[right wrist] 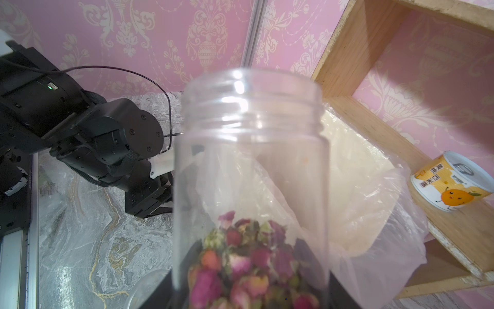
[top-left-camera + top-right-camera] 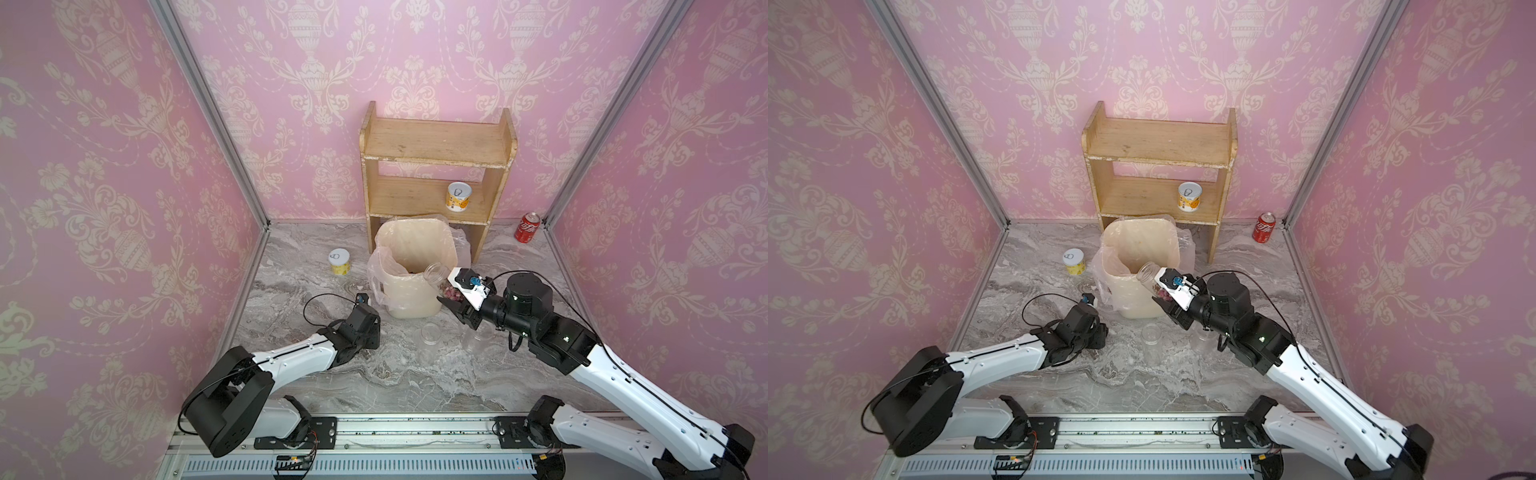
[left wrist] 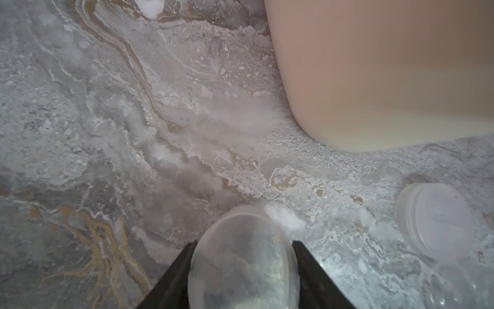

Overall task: Empty the moldy dried flower tea in the jars
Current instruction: Place the lid at the center of the board.

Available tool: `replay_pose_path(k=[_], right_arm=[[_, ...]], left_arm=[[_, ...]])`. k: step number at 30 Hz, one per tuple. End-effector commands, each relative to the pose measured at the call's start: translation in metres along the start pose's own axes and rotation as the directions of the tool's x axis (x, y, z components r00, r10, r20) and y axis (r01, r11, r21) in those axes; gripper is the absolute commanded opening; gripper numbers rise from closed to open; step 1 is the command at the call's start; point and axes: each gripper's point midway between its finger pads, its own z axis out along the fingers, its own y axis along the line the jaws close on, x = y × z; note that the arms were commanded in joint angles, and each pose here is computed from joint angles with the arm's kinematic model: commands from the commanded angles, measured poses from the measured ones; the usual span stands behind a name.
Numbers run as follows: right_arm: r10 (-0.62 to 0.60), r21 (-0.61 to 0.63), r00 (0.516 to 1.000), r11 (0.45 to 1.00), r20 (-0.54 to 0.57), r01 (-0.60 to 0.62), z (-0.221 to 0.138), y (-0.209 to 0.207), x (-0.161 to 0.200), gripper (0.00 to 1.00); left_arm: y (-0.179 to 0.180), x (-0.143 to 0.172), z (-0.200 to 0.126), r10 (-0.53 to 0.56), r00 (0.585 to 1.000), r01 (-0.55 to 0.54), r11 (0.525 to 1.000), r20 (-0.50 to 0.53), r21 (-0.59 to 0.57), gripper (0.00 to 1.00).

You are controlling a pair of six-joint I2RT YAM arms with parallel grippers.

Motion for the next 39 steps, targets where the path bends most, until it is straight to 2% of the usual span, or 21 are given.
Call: replay_pose_path(k=[1, 3, 9, 12, 19, 25, 28, 36, 39], right_arm=[[-0.011, 0.027, 1.0, 1.0, 0.027, 0.01, -0.005, -0.008, -0.016, 0.11], [-0.01, 0.026, 1.0, 1.0, 0.022, 0.01, -0.005, -0.008, -0.017, 0.11], [-0.007, 0.033, 1.0, 0.999, 0.006, 0.006, -0.007, -0.012, -0.023, 0.11], [-0.011, 0.038, 1.0, 0.999, -0.021, 0.012, -0.008, -0.016, -0.025, 0.11], [-0.043, 0.105, 0.996, 0.993, -0.081, 0.052, -0.015, -0.037, -0.043, 0.11], [-0.061, 0.121, 0.981, 0.989, -0.184, 0.084, -0.006, -0.057, -0.041, 0.11], [-0.081, 0.113, 0.974, 0.988, -0.213, 0.107, -0.001, -0.068, -0.044, 0.1], [-0.182, 0.064, 0.91, 0.973, -0.373, 0.221, 0.021, -0.095, -0.041, 0.09], [-0.221, 0.049, 0.877, 0.963, -0.426, 0.267, 0.028, -0.105, -0.038, 0.08]], left_arm=[[-0.002, -0.002, 0.004, -0.002, 1.0, 0.002, 1.0, 0.01, -0.004, 0.58], [-0.001, -0.001, 0.005, 0.001, 1.0, -0.001, 1.0, 0.004, -0.009, 0.61], [-0.001, -0.002, 0.001, 0.006, 1.0, -0.006, 1.0, 0.003, -0.008, 0.8], [-0.003, -0.007, -0.007, 0.003, 1.0, -0.003, 1.0, 0.015, -0.002, 0.87], [0.004, -0.041, -0.048, 0.014, 0.989, -0.011, 1.0, 0.151, -0.016, 0.99], [0.021, -0.072, -0.092, -0.019, 0.967, 0.024, 1.0, 0.252, -0.015, 0.99], [0.028, -0.087, -0.112, -0.002, 0.957, 0.012, 0.999, 0.29, -0.033, 0.99], [0.023, -0.13, -0.153, 0.14, 0.919, -0.125, 0.99, 0.369, -0.064, 0.99], [0.017, -0.144, -0.161, 0.158, 0.907, -0.158, 0.987, 0.391, -0.032, 0.99]])
